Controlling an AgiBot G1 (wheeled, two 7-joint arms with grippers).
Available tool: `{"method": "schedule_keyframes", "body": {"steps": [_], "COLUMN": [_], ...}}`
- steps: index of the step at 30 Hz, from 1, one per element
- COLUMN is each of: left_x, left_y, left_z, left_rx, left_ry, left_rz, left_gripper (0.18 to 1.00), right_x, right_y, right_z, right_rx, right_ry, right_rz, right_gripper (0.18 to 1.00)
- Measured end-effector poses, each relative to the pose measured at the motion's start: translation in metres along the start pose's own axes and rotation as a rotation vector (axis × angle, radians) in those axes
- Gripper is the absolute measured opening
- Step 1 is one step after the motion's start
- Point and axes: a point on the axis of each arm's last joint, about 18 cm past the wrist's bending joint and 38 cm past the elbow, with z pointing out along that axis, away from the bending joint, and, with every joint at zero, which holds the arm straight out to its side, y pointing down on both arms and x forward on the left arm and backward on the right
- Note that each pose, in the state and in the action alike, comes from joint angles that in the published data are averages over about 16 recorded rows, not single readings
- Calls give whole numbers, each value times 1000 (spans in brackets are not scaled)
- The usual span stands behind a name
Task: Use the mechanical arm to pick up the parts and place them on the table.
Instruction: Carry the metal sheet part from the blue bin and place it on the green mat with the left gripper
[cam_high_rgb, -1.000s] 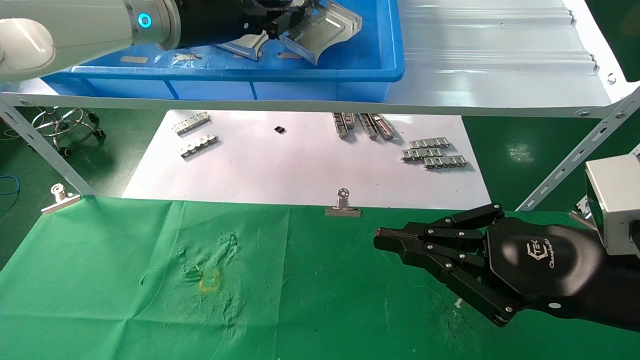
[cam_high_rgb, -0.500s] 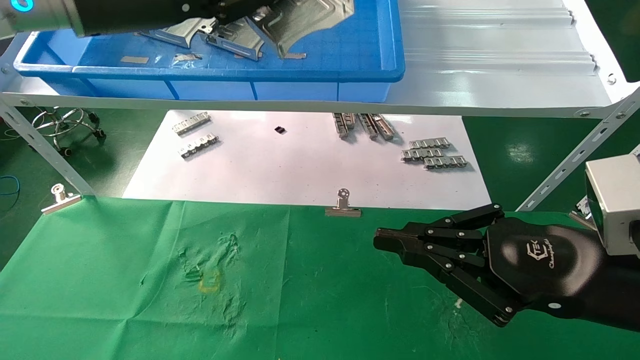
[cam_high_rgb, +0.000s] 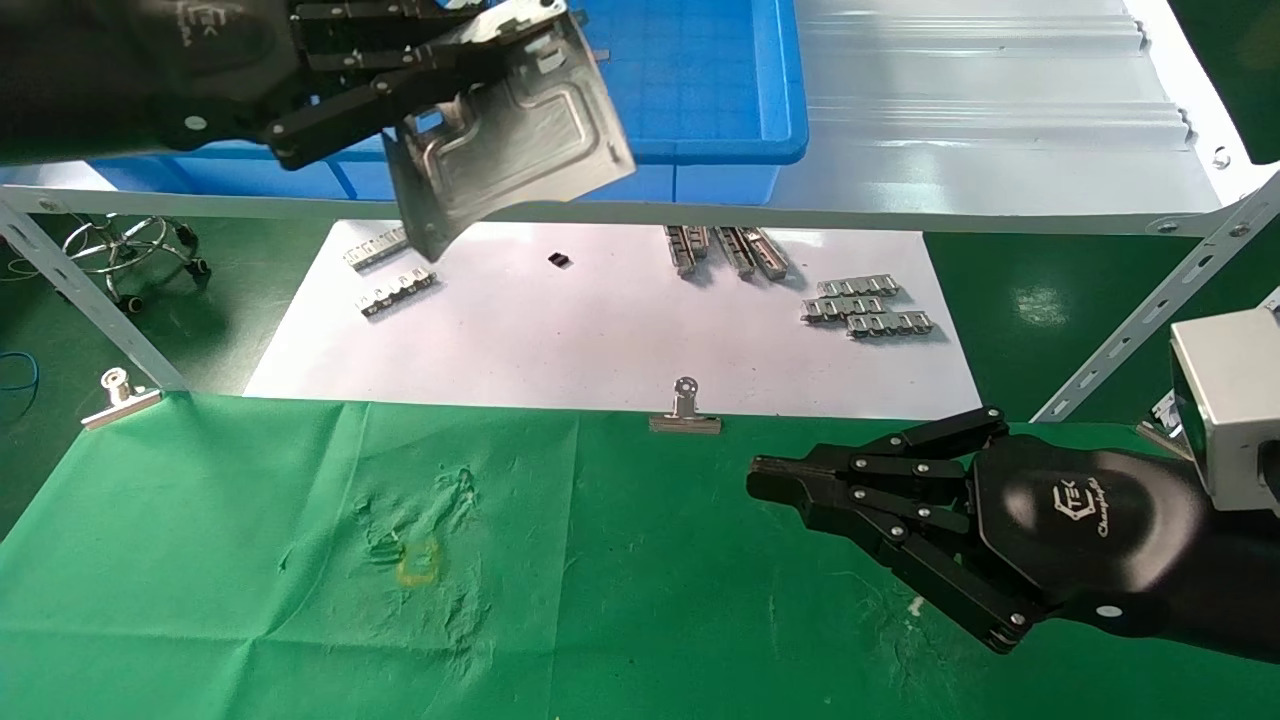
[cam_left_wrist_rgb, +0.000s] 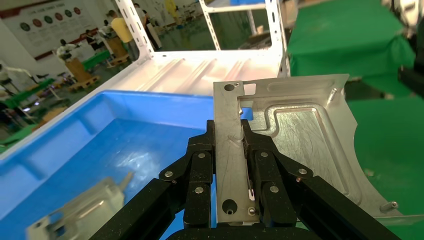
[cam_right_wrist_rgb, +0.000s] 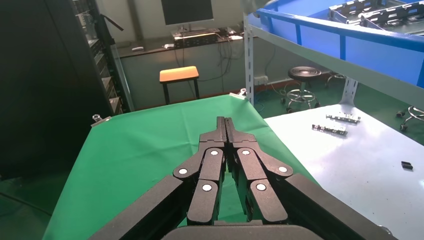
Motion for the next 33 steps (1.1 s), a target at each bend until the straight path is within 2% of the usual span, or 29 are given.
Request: {"method": "schedule_keyframes", "body": {"steps": [8, 17, 24, 33], "left_x": [33, 88, 112, 114], "left_y": [28, 78, 121, 165], "left_z": [-35, -57, -62, -51], "left_rx": [-96, -249, -365, -466], "left_ry": [66, 227, 317, 326], "left_rz": [94, 149, 180, 213], "left_gripper": [270, 270, 270, 270], "right_x": [0, 0, 0, 0], "right_y": [0, 0, 0, 0], "right_z": [0, 0, 0, 0], "right_rx": [0, 0, 0, 0], "right_ry": [0, 0, 0, 0], "right_rz": [0, 0, 0, 0], "right_gripper": [192, 192, 192, 192]}}
